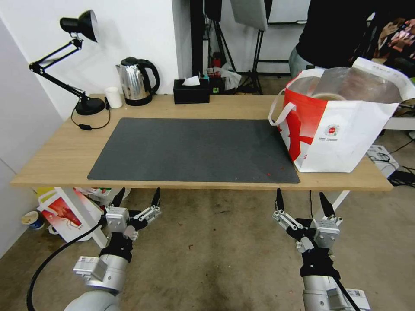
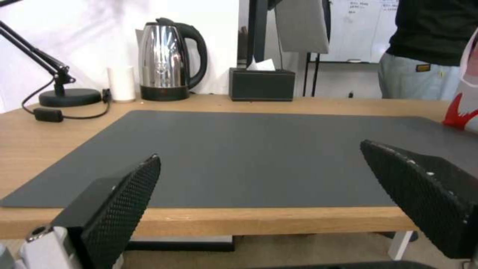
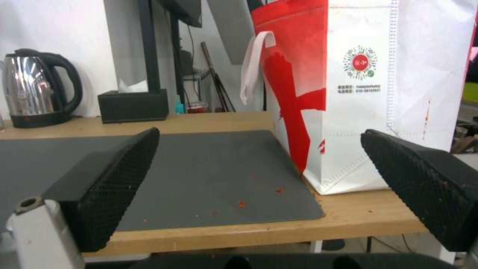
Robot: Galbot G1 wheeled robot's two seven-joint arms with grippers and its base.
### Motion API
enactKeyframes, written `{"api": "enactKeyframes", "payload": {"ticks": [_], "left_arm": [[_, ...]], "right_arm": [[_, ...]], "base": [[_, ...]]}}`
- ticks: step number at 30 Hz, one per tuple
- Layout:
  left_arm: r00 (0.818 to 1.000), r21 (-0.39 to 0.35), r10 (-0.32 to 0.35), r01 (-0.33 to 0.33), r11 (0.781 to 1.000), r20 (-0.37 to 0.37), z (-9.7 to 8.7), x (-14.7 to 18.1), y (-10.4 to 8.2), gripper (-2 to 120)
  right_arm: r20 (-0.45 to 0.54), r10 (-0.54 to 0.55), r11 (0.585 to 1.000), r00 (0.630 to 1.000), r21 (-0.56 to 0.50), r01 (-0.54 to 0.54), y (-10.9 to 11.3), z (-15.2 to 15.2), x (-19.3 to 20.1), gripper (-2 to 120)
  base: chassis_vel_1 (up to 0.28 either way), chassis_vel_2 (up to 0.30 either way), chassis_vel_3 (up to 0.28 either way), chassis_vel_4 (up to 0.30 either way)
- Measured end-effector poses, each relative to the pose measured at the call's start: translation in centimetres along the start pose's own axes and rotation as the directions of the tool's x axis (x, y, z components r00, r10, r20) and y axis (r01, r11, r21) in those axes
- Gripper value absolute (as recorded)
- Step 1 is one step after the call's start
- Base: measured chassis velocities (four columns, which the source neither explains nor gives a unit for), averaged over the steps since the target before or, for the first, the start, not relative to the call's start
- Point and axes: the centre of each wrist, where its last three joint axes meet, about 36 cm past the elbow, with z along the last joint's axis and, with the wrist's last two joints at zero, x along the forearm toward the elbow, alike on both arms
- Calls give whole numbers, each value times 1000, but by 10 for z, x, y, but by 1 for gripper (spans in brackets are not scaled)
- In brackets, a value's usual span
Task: Pick up the trash from the table and place it into the takeout bag.
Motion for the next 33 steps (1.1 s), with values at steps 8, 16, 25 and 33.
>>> {"api": "enactKeyframes", "payload": {"ticks": [8,16,25,33], "left_arm": [[1000,-1,4,-4,1000,12,-2,-3,1,100],[1000,4,3,-3,1000,14,0,-5,1,100],[1000,13,-2,2,1000,11,0,-5,1,100],[1000,14,-2,2,1000,11,-1,-5,0,100]], "right_arm": [[0,0,1000,1000,0,0,0,0,0,100],[0,0,1000,1000,0,0,0,0,0,100],[0,0,1000,1000,0,0,0,0,0,100],[0,0,1000,1000,0,0,0,0,0,100]], "base": [[0,0,0,0],[0,0,0,0],[0,0,0,0],[0,0,0,0]]}}
